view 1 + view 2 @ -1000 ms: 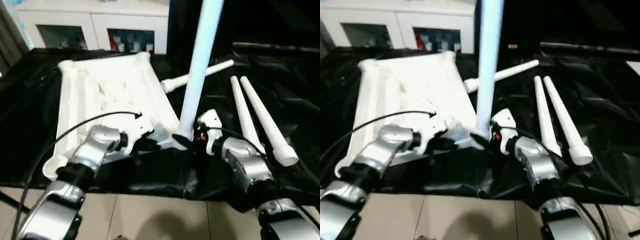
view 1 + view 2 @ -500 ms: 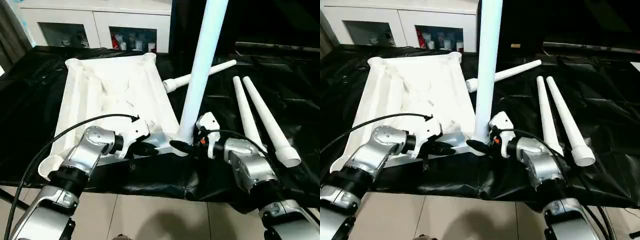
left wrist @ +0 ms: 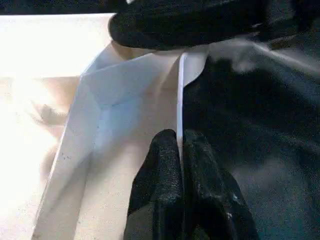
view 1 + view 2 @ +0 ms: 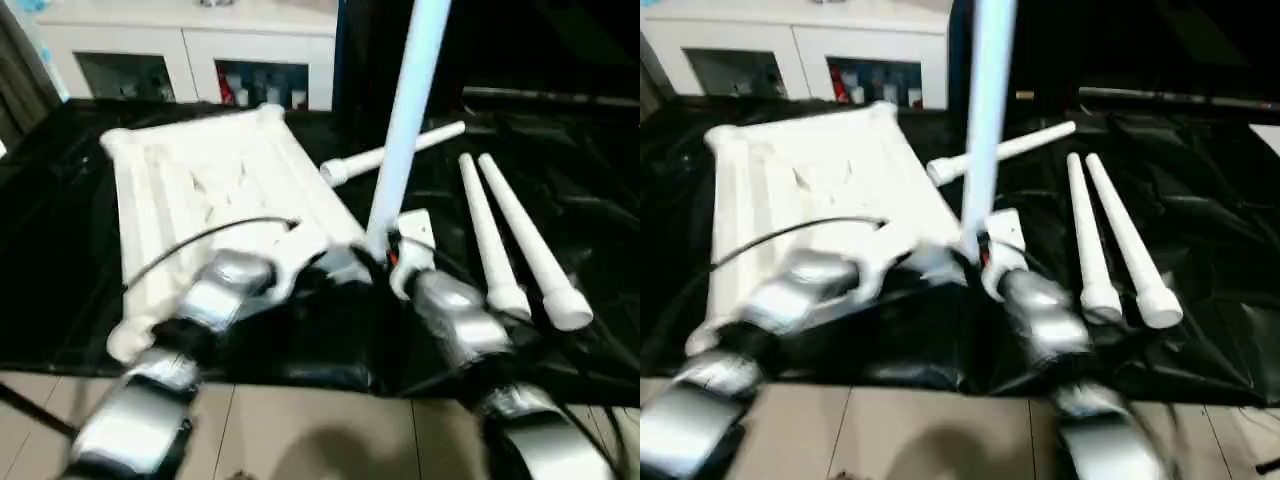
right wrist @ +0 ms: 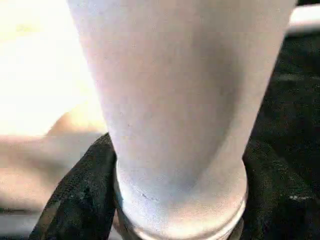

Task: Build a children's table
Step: Rotate leg to tighten

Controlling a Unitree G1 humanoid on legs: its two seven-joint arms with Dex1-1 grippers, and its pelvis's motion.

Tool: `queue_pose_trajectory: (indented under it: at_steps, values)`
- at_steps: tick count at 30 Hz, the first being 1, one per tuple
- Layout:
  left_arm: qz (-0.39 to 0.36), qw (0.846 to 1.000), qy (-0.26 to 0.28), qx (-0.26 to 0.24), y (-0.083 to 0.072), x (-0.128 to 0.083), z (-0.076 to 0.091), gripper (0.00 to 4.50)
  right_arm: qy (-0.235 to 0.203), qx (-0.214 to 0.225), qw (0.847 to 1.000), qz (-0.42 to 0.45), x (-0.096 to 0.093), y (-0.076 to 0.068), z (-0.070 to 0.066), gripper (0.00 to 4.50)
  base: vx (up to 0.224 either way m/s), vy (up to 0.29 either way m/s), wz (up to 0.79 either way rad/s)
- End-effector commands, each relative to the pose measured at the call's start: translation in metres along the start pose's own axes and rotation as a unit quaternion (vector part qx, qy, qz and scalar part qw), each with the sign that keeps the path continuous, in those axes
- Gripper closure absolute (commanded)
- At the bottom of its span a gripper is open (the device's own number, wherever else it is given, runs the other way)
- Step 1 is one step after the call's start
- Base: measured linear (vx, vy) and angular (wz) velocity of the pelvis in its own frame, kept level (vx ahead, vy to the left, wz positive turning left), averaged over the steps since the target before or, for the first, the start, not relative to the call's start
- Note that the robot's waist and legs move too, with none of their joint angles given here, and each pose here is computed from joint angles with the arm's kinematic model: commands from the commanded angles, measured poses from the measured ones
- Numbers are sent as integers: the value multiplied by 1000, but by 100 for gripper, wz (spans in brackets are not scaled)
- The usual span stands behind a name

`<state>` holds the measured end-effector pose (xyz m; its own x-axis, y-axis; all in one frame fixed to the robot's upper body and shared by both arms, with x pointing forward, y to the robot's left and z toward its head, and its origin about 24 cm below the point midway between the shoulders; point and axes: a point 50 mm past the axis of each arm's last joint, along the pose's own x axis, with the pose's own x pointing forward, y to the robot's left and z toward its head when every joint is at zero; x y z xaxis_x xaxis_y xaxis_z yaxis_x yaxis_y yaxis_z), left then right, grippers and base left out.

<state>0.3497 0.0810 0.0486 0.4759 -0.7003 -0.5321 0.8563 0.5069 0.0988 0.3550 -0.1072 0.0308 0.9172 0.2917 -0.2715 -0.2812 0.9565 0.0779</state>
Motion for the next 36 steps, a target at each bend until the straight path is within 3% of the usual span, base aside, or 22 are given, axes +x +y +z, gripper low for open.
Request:
queue_pose_trajectory:
  at_steps: [1,5,7,10,12,17,23,26,36]
  values:
    - [28,999,-7,-27,-2,7,-2,450,57,14,997,-56,0,0,-24,173,0,0,0]
    - [10,1000,-17,-18,-10,13,3,450,31,19,999,-28,7,22,-17,173,0,0,0]
    - [7,1000,-18,-18,-10,13,3,450,22,25,999,-22,7,24,-15,117,0,0,0]
    - [8,1000,-20,-17,-9,12,1,450,5,35,999,-15,8,25,-10,96,0,0,0]
    - [2,1000,-21,-14,-5,7,-4,450,-15,20,1000,10,8,22,-3,60,0,0,0]
    - [-26,999,-24,-2,-1,-7,-13,450,-26,-16,995,94,1,11,4,49,0,0,0]
    - [-83,996,-37,22,2,-27,-21,450,-6,-89,968,233,-23,-4,0,49,0,0,0]
    - [-140,989,-50,28,-3,-38,-22,450,11,-119,948,296,-35,-9,0,49,0,0,0]
    - [-168,984,-47,30,-5,-46,-26,450,19,-114,936,332,-41,-11,5,49,0,0,0]
